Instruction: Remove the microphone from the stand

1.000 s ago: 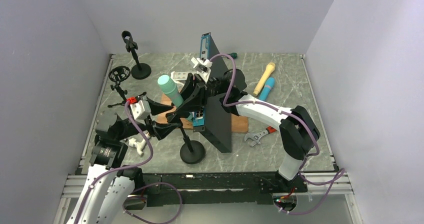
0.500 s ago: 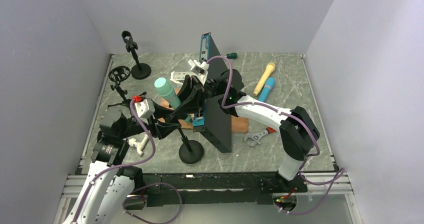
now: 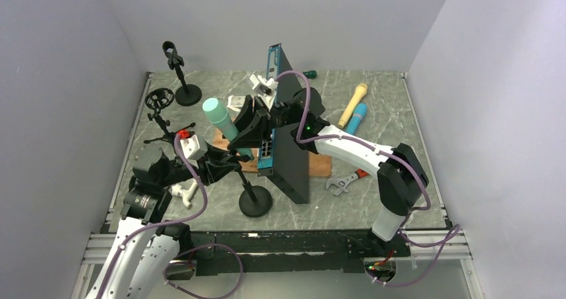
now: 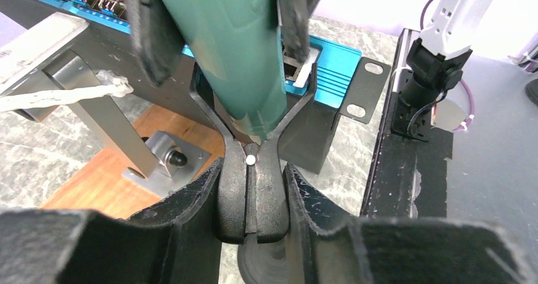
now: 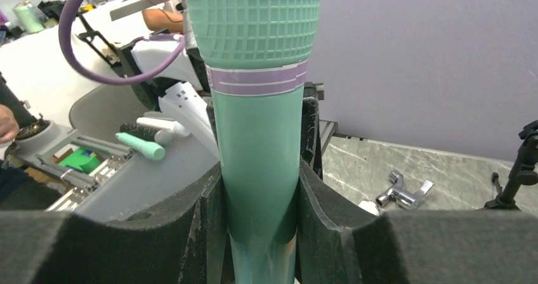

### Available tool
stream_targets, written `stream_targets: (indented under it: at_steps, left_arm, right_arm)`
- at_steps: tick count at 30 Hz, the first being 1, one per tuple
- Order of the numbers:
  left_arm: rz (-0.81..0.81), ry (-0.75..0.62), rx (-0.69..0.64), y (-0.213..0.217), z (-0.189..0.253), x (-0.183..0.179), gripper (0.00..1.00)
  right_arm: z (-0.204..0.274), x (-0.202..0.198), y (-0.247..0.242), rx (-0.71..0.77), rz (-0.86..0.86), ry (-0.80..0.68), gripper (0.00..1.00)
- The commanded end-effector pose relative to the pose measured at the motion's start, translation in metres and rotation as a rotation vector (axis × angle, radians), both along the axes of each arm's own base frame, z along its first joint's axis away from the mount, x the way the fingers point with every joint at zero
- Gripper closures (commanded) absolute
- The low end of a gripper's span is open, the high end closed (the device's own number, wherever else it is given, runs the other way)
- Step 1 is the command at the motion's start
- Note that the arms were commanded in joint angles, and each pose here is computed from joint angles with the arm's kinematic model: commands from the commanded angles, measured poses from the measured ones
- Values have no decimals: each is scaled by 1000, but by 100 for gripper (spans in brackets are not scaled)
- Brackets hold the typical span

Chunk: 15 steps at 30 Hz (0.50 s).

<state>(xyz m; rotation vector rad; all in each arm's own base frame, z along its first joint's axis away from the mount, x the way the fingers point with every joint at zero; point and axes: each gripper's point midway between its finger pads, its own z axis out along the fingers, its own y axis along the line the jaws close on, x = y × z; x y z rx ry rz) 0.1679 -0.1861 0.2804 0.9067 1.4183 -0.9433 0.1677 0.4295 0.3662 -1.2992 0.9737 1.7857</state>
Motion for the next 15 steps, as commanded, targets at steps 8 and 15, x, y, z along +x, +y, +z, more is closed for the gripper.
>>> stream_targets:
  at_steps: [8, 15]
  left_arm:
    - [131, -123, 18, 15, 16, 9, 100]
    - [388, -103, 8, 45, 38, 27, 100]
  right_arm:
    - [126, 60, -9, 131, -524, -131, 100]
    - [161, 131, -98, 133, -1183, -151, 100]
